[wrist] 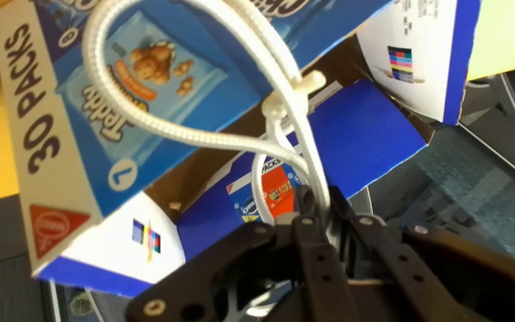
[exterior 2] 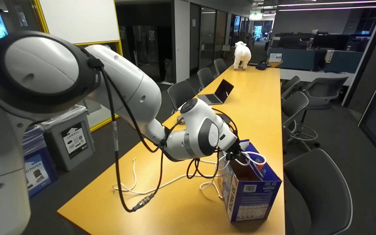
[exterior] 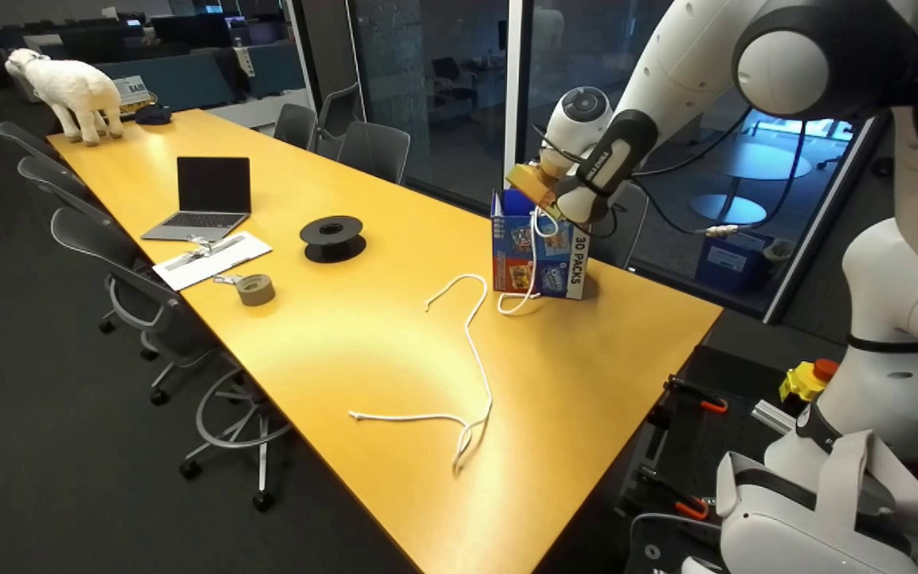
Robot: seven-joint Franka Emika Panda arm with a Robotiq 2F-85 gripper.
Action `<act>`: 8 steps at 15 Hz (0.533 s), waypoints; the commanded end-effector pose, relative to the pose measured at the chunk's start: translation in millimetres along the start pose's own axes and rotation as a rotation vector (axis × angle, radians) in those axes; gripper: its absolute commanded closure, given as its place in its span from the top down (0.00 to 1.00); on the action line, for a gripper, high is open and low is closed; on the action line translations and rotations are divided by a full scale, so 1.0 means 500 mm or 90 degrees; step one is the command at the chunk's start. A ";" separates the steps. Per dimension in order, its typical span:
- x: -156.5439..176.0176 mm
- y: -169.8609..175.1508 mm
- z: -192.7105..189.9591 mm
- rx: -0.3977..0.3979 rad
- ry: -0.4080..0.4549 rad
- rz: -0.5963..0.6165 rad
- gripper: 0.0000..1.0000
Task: Put the ropes in the box
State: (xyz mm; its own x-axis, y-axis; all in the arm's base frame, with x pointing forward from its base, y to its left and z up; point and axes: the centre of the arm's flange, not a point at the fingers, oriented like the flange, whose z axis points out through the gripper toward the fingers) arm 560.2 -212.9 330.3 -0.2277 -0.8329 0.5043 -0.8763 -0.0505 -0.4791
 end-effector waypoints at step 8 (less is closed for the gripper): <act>-0.074 -0.016 0.124 0.021 0.069 0.152 0.38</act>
State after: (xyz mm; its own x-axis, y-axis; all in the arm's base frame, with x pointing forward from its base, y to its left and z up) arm 582.8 -208.9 281.0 -0.4467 -0.7867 0.4262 -0.7882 0.1206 -0.6035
